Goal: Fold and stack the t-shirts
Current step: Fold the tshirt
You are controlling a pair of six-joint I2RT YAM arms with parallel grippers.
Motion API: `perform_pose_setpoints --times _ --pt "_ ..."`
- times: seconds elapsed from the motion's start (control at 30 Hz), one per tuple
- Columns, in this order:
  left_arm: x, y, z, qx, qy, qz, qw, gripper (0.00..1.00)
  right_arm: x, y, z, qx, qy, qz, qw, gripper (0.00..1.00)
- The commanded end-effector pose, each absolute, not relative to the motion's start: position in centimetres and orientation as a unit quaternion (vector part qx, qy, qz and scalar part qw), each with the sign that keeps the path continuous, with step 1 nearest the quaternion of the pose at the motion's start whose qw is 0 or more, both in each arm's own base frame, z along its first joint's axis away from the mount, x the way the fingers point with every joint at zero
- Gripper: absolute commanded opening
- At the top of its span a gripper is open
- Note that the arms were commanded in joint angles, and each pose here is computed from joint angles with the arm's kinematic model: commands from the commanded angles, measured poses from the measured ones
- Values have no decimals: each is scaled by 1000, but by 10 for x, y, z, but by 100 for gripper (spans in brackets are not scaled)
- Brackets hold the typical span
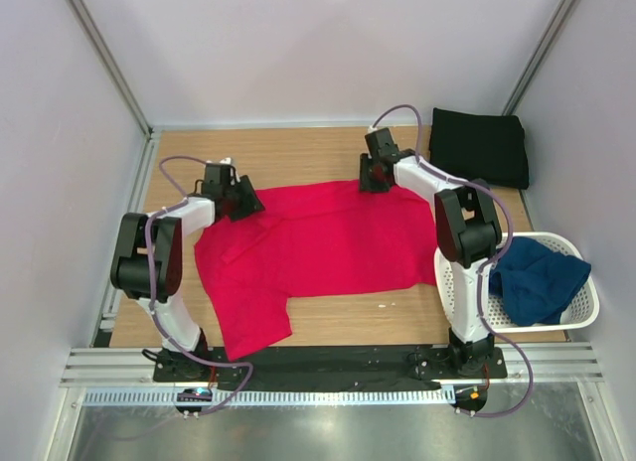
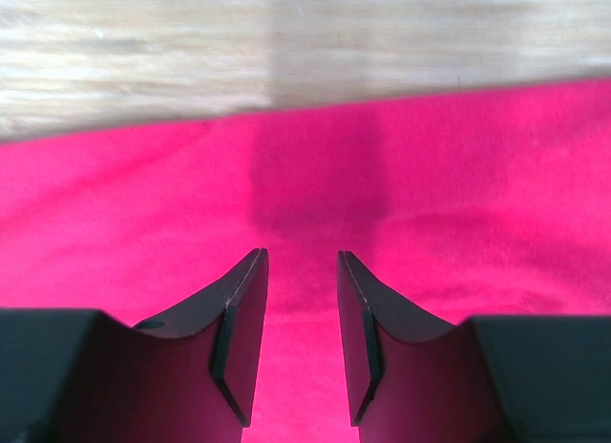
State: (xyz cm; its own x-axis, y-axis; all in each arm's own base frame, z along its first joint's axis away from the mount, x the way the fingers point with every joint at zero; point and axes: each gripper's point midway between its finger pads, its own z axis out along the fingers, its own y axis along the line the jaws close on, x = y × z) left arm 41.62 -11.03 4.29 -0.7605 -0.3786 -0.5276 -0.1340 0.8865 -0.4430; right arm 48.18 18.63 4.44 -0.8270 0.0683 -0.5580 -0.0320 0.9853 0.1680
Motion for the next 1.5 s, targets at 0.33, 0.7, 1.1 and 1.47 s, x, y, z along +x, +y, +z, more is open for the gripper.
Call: perform_pose_setpoints --times 0.33,0.7,1.1,1.47 --pt "397 -157 60 -62 897 -319 301 52 473 180 67 14 945 80 316 41" --pt "341 -170 62 -87 911 -294 277 51 467 175 59 17 949 68 308 41" --pt "311 -197 75 -81 923 -259 274 51 463 173 55 19 951 65 303 41" --pt "370 -85 124 -159 910 -127 361 62 451 182 61 -4 951 78 299 54"
